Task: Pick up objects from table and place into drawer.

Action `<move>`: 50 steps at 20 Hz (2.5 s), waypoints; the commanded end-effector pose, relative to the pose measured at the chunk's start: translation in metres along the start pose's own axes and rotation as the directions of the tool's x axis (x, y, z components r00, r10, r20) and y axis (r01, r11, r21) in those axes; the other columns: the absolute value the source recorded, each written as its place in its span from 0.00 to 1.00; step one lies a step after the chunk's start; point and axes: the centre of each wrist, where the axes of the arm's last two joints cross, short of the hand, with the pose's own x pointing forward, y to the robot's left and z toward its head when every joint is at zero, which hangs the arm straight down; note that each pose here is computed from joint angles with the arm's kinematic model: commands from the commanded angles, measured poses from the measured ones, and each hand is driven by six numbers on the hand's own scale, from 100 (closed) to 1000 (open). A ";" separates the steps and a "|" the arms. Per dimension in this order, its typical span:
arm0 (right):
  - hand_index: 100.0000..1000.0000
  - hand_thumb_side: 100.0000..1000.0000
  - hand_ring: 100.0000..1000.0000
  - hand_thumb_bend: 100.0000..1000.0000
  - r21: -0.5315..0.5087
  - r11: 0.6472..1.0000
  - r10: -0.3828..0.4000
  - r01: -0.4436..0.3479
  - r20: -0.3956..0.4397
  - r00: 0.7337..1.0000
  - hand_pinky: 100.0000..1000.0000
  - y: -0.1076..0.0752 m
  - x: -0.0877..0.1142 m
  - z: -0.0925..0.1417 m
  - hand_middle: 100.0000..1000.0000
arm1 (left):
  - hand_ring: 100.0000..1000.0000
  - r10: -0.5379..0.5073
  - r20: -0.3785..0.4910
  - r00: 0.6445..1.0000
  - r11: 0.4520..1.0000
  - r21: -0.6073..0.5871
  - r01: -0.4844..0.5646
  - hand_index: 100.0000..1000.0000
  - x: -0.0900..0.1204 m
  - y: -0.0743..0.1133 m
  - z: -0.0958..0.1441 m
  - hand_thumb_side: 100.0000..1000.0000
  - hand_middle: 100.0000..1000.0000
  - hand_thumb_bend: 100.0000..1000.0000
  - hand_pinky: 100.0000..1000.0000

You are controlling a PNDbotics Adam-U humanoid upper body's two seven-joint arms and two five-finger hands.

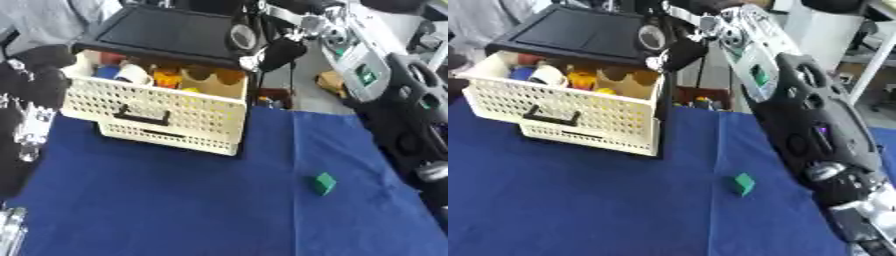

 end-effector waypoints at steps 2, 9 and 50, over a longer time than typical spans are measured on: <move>0.65 0.35 0.34 0.00 -0.027 1.000 0.013 -0.013 -0.017 1.000 0.16 -0.014 -0.002 0.000 0.32 | 0.81 0.006 0.034 0.999 1.000 0.002 -0.006 0.78 0.007 0.002 -0.005 0.84 0.66 0.41 0.74; 0.66 0.38 0.36 0.00 -0.003 1.000 0.012 -0.012 -0.014 1.000 0.17 -0.005 0.000 -0.006 0.34 | 0.81 0.013 0.041 0.999 1.000 -0.001 -0.013 0.78 0.009 0.001 -0.007 0.84 0.66 0.41 0.74; 0.96 0.75 0.55 0.09 0.096 0.995 -0.005 0.001 0.032 0.999 0.29 0.008 0.002 -0.009 0.68 | 0.81 0.029 0.031 0.999 1.000 0.002 -0.029 0.78 0.008 -0.001 -0.006 0.85 0.66 0.40 0.75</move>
